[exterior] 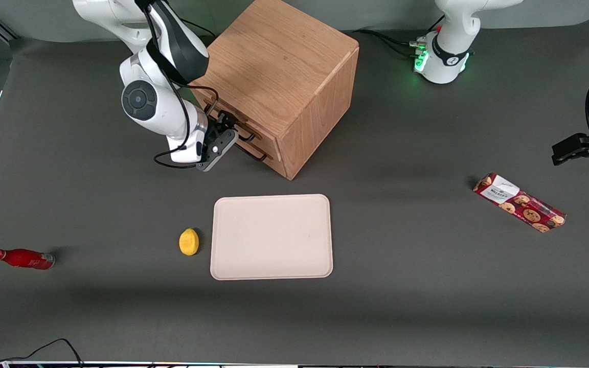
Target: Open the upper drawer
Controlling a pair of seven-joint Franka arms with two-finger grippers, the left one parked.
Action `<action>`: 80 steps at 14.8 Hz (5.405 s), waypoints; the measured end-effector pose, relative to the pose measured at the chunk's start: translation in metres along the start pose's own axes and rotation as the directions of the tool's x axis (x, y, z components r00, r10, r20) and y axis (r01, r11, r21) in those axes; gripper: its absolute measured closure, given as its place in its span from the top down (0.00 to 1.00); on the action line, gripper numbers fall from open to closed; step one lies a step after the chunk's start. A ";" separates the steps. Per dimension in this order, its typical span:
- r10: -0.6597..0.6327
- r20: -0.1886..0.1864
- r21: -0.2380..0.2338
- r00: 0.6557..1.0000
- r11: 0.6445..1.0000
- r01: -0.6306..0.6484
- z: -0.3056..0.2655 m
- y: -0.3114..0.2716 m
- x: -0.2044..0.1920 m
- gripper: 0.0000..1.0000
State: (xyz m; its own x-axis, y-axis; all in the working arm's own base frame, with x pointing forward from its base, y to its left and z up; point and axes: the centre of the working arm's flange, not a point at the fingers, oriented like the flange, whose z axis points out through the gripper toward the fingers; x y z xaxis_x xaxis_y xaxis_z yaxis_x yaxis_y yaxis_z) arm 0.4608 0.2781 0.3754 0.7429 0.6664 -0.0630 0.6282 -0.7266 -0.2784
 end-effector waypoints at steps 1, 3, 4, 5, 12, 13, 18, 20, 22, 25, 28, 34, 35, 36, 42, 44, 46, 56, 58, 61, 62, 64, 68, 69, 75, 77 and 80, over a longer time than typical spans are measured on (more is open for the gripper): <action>0.002 -0.004 -0.005 1.000 1.000 -0.002 -0.001 0.003 0.000 1.00; 0.010 -0.016 -0.013 1.000 1.000 -0.010 -0.004 0.010 0.000 1.00; 0.013 -0.022 -0.022 1.000 1.000 -0.013 -0.006 0.015 0.000 1.00; 0.015 -0.027 -0.028 1.000 0.999 -0.016 -0.008 0.018 0.000 1.00; 0.039 -0.057 -0.058 0.998 0.997 -0.043 -0.017 0.041 -0.002 1.00; 0.042 -0.062 -0.066 0.997 0.997 -0.046 -0.020 0.046 -0.002 1.00; 0.059 -0.082 -0.094 0.995 0.993 -0.067 -0.027 0.067 -0.003 1.00; 0.068 -0.090 -0.111 0.994 0.991 -0.078 -0.032 0.079 -0.004 1.00; 0.084 -0.097 -0.112 0.992 0.989 -0.095 -0.034 0.090 -0.005 1.00; 0.099 -0.106 -0.109 0.989 0.988 -0.110 -0.038 0.106 -0.005 1.00; 0.099 -0.113 -0.115 0.989 0.987 -0.112 -0.042 0.125 -0.008 1.00; 0.108 -0.130 -0.120 0.986 0.985 -0.124 -0.049 0.148 -0.006 1.00; 0.112 -0.133 -0.121 0.985 0.984 -0.128 -0.050 0.152 -0.006 1.00; 0.115 -0.135 -0.122 0.984 0.984 -0.132 -0.052 0.156 -0.006 1.00; 0.114 -0.146 -0.128 0.983 0.983 -0.133 -0.056 0.174 -0.003 1.00; 0.112 -0.149 -0.137 0.983 0.982 -0.132 -0.058 0.179 -0.002 1.00; 0.118 -0.156 -0.143 0.981 0.980 -0.141 -0.062 0.188 -0.001 1.00; 0.118 -0.162 -0.159 0.980 0.977 -0.144 -0.066 0.208 0.002 1.00; 0.118 -0.162 -0.159 0.980 0.977 -0.144 -0.066 0.208 0.002 1.00; 0.120 -0.143 -0.150 0.982 0.978 -0.141 -0.071 0.207 0.001 1.00; 0.122 -0.132 -0.145 0.984 0.979 -0.141 -0.076 0.207 0.001 1.00; 0.122 -0.112 -0.135 0.986 0.981 -0.137 -0.088 0.204 0.002 1.00; 0.121 -0.091 -0.126 0.988 0.983 -0.132 -0.106 0.199 0.001 1.00; 0.120 -0.089 -0.127 0.989 0.983 -0.131 -0.114 0.196 0.000 1.00; 0.230 -0.135 -0.164 0.964 0.954 -0.251 -0.200 0.206 -0.064 1.00; 0.346 -0.180 -0.159 0.921 0.913 -0.375 -0.228 0.208 -0.090 1.00; 0.519 -0.237 -0.132 0.821 0.820 -0.557 -0.256 0.193 -0.109 1.00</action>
State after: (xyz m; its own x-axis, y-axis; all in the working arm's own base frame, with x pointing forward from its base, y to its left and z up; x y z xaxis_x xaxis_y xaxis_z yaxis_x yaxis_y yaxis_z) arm 0.5604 0.0226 0.5741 0.9910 0.1303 0.0310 0.1321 -0.9890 -0.0664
